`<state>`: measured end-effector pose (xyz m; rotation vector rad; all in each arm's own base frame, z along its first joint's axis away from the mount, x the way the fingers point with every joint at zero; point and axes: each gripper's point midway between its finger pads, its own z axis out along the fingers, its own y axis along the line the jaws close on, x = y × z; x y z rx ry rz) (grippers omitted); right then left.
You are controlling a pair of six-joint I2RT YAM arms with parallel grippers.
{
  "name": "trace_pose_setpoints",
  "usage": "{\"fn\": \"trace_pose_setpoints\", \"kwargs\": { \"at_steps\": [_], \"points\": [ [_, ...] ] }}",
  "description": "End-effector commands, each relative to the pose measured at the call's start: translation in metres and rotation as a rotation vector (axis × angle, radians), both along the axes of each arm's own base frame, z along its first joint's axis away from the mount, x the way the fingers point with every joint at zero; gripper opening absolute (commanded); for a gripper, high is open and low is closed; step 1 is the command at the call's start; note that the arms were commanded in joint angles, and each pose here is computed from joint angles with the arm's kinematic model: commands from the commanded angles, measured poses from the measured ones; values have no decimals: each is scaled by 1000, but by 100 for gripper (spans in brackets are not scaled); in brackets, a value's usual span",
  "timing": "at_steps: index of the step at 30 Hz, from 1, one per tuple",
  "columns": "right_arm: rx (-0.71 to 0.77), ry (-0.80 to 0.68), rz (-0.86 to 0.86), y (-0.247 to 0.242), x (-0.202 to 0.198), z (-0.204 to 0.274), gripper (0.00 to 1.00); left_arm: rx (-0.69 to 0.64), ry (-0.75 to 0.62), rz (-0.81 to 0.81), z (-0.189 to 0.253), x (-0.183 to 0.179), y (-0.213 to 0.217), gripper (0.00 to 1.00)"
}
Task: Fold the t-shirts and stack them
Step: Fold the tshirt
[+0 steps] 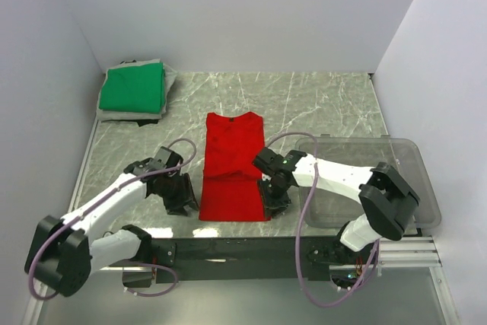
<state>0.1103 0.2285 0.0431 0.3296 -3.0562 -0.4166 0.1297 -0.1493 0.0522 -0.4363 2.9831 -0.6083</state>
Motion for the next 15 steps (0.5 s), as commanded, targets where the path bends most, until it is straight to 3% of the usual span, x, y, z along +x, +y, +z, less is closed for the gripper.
{"fn": "trace_pose_setpoints", "kwargs": {
  "at_steps": [1,3,8,15],
  "points": [
    [-27,-29,-8,-8,-3,23,39,-19,-7,11,18,-7,0,56],
    [-14,-71,-7,-2,7,40,43,-28,-64,18,35,1,0,58],
    [59,-162,10,26,36,71,44,-137,-228,9,67,34,-21,56],
    [175,-150,25,76,57,58,43,-213,-336,-8,75,75,-48,55]
  ]
}}
